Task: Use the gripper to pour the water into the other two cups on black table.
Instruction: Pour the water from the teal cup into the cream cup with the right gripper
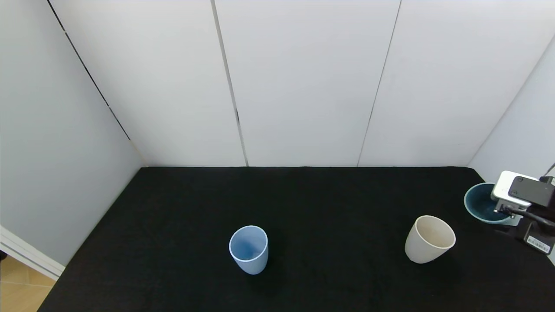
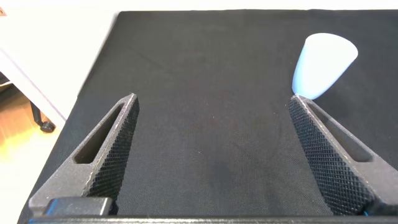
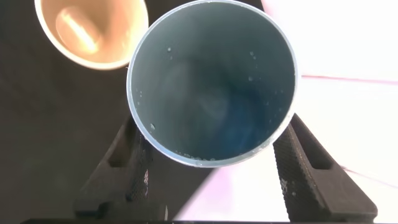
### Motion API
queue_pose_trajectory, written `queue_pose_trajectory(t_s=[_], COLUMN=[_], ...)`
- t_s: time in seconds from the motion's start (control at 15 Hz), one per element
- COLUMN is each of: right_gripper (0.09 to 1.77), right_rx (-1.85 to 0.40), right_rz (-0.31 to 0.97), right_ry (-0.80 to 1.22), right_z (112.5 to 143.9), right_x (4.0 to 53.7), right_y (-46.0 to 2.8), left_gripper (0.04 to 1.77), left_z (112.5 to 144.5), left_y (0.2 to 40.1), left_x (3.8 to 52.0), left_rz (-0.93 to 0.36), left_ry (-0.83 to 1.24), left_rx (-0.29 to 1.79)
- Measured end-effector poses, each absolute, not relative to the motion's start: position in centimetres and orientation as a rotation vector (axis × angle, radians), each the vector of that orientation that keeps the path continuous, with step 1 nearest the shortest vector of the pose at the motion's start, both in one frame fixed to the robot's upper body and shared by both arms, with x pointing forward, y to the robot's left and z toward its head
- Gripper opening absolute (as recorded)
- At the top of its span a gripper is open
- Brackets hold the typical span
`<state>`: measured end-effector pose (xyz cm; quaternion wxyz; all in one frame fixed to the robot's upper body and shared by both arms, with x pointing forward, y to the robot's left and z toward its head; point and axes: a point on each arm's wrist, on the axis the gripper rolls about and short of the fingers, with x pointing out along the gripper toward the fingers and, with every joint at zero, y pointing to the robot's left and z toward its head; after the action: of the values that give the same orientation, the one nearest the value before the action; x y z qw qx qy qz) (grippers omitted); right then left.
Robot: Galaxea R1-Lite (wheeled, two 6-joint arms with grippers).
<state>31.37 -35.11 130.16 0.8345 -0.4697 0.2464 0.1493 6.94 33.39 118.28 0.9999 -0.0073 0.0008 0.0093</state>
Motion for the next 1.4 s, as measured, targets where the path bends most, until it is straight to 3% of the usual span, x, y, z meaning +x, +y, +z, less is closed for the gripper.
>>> queue_pose_trajectory(t_s=[0.47,1.4], right_gripper=[1.17,1.17], right_rx=[-1.325,-1.535], right_rz=[0.289,0.309], right_ry=[0.576,0.628], right_z=[130.2,129.8], right_x=[32.1,34.5], right_y=[-32.6,-32.2], left_gripper=[1.72,1.72], left_z=[118.3,118.3], left_y=[33.4,33.4], left_x=[6.9,6.9], left_rz=[0.019,0.019], left_ry=[0.001,0.001], left_rx=[-0.015,-0.015])
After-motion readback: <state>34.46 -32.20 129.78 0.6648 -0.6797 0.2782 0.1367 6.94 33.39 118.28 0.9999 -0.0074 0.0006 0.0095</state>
